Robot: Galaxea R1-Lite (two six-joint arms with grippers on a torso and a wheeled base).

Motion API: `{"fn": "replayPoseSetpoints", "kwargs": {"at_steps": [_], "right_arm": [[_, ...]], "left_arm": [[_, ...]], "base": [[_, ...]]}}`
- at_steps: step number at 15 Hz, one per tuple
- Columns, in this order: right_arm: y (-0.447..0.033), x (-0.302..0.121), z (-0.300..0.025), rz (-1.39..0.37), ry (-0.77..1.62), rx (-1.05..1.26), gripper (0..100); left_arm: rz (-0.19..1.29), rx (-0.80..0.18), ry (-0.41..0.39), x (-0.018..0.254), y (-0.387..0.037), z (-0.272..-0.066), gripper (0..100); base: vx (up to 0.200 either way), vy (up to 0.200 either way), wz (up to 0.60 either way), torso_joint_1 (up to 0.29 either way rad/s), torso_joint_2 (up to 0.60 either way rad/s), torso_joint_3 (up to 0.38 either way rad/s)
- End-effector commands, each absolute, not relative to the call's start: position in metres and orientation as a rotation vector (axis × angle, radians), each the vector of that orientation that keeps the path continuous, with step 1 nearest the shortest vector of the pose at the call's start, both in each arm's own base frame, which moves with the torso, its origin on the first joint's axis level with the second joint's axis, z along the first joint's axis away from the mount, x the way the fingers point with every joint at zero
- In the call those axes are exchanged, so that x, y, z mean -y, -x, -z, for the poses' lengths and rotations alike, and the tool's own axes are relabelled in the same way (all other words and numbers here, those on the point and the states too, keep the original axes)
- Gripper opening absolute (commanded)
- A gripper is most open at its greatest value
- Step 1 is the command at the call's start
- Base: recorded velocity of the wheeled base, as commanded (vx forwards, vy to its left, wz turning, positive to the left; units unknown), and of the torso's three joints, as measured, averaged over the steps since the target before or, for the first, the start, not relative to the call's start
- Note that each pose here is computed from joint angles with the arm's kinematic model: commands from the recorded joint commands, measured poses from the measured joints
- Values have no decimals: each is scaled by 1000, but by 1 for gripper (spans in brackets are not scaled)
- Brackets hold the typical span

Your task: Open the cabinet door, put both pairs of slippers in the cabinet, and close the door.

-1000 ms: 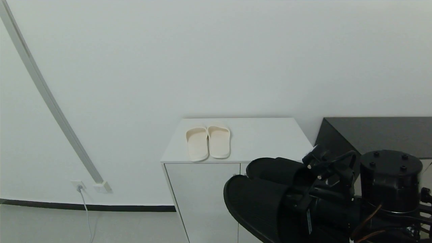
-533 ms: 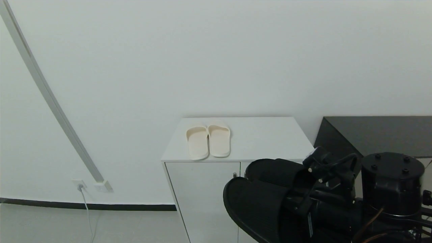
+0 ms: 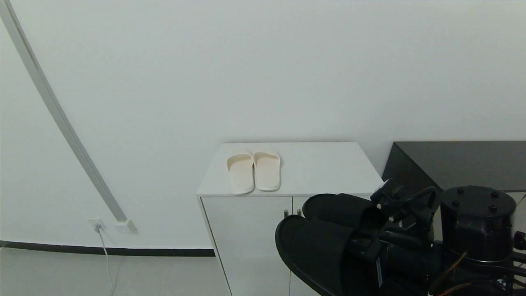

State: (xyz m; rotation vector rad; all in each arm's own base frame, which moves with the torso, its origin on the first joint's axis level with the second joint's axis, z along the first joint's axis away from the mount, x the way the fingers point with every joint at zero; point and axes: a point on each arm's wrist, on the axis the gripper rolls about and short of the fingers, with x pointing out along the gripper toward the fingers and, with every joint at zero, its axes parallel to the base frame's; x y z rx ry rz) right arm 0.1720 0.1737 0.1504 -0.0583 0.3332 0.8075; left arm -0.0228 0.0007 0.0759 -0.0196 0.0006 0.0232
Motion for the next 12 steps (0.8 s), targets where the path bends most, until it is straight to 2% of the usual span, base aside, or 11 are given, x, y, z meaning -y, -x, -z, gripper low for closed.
{"fn": "replayPoseSetpoints", "kwargs": {"at_steps": [1, 3, 4, 12], "right_arm": [[-173, -174, -149, -807, 61, -340, 0], [-173, -174, -148, -807, 63, -341, 0], [-172, -174, -148, -808, 64, -342, 0], [-171, -172, -145, -809, 75, -351, 0]], "left_arm": [[-25, -1, 20, -1, 23, -76, 0], [-21, -1, 20, -1, 23, -76, 0], [-21, -1, 20, -1, 23, -76, 100], [-25, -1, 21, -1, 23, -76, 100]], "base": [[0, 0, 0, -100, 232, 139], [0, 0, 0, -139, 332, 181], [0, 0, 0, -139, 349, 193], [0, 0, 0, -167, 374, 208]]}}
